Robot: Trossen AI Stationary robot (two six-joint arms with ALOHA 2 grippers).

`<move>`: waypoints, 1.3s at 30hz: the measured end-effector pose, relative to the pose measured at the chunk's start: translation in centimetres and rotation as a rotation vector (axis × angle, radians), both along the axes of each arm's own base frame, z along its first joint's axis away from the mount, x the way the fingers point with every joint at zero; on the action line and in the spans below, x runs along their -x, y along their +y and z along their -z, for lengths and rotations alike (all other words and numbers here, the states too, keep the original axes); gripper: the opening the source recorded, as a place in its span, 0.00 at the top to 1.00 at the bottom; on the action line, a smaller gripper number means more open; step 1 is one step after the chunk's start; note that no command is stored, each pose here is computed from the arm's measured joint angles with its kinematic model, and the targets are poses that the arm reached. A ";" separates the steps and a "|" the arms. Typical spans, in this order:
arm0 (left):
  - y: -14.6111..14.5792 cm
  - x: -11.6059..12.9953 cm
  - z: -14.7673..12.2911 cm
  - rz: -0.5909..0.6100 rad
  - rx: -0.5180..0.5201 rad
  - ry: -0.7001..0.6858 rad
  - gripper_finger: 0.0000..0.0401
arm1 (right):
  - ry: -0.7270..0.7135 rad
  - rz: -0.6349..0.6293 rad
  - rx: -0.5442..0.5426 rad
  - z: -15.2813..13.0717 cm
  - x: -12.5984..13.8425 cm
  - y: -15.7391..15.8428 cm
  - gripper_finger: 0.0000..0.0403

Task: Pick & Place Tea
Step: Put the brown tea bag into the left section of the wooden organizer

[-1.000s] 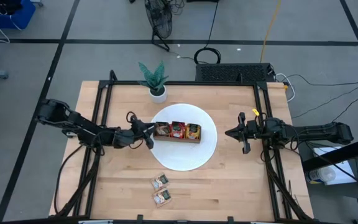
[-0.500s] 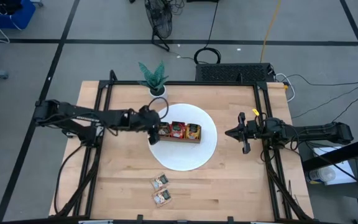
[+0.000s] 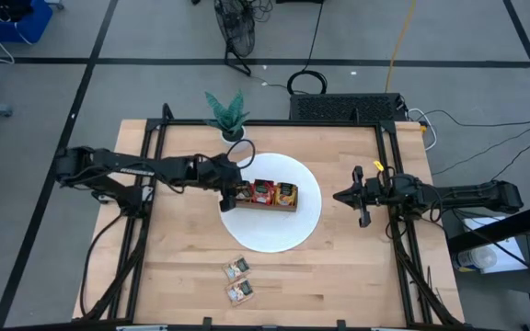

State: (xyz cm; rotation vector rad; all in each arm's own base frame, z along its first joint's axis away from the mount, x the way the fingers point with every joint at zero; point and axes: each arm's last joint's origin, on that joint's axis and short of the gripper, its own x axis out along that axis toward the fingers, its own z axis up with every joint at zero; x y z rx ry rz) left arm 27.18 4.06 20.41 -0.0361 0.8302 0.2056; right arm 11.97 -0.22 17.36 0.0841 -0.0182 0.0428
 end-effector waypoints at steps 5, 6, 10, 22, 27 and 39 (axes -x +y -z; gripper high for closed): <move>0.4 -0.4 1.1 0.023 0.033 0.030 0.56 | 0.001 0.000 0.000 0.0 0.0 0.0 0.99; 0.5 -0.5 1.2 0.034 0.045 0.027 0.56 | 0.000 0.000 0.000 0.0 0.0 0.0 0.99; 0.5 -0.9 1.3 0.065 0.058 0.001 0.56 | -0.001 0.000 0.000 0.0 0.0 0.0 0.99; 0.6 -1.1 1.1 0.111 0.115 -0.034 0.56 | -0.001 0.000 0.000 0.0 0.0 0.0 0.99; 0.7 -1.1 1.0 0.113 0.111 -0.047 0.67 | -0.001 0.000 0.000 0.0 0.0 0.0 0.99; 0.6 -1.3 0.6 0.065 0.078 -0.079 0.99 | -0.001 0.000 0.000 0.0 0.0 0.0 0.99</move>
